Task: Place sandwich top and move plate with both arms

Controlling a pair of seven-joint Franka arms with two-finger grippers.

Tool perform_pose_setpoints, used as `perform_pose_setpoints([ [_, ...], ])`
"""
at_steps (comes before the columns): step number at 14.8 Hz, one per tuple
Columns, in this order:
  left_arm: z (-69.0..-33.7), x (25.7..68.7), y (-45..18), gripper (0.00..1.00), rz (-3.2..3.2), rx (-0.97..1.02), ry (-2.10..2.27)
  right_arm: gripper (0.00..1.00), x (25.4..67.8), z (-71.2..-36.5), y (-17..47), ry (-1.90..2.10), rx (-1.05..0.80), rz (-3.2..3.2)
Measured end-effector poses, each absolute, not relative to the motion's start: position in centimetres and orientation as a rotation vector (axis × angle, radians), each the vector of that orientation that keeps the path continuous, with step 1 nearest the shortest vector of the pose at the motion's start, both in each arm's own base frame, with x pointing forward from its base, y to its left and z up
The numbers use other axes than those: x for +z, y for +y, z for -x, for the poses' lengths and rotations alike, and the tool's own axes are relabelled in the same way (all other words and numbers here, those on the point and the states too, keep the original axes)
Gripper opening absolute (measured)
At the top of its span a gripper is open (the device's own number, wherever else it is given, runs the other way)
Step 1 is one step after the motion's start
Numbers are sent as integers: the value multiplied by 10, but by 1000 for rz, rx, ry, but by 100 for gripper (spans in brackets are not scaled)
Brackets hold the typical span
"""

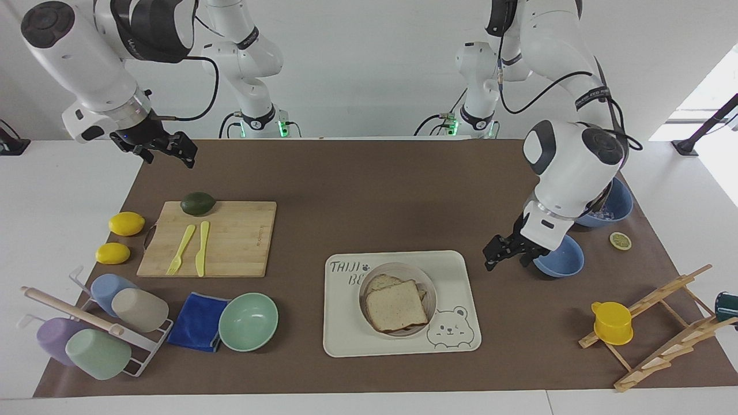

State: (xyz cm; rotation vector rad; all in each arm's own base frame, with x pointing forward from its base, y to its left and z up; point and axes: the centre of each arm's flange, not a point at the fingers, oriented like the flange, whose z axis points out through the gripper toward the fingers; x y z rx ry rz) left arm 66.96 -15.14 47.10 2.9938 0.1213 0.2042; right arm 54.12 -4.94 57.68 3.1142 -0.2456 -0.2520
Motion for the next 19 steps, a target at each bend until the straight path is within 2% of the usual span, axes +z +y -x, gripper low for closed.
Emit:
perform_pose_setpoints([
  [5, -646, 511, -136, 100, -3072, 136, 89, 100, 577, -541, -49, -246, -252, -3114],
  [12, -570, 607, -103, 100, -3113, -48, 96, 100, 577, -541, -49, -246, -252, -3114],
  [19, -538, 613, -90, 100, -3126, -114, 63, 100, 577, -541, -49, -246, -252, -3114],
])
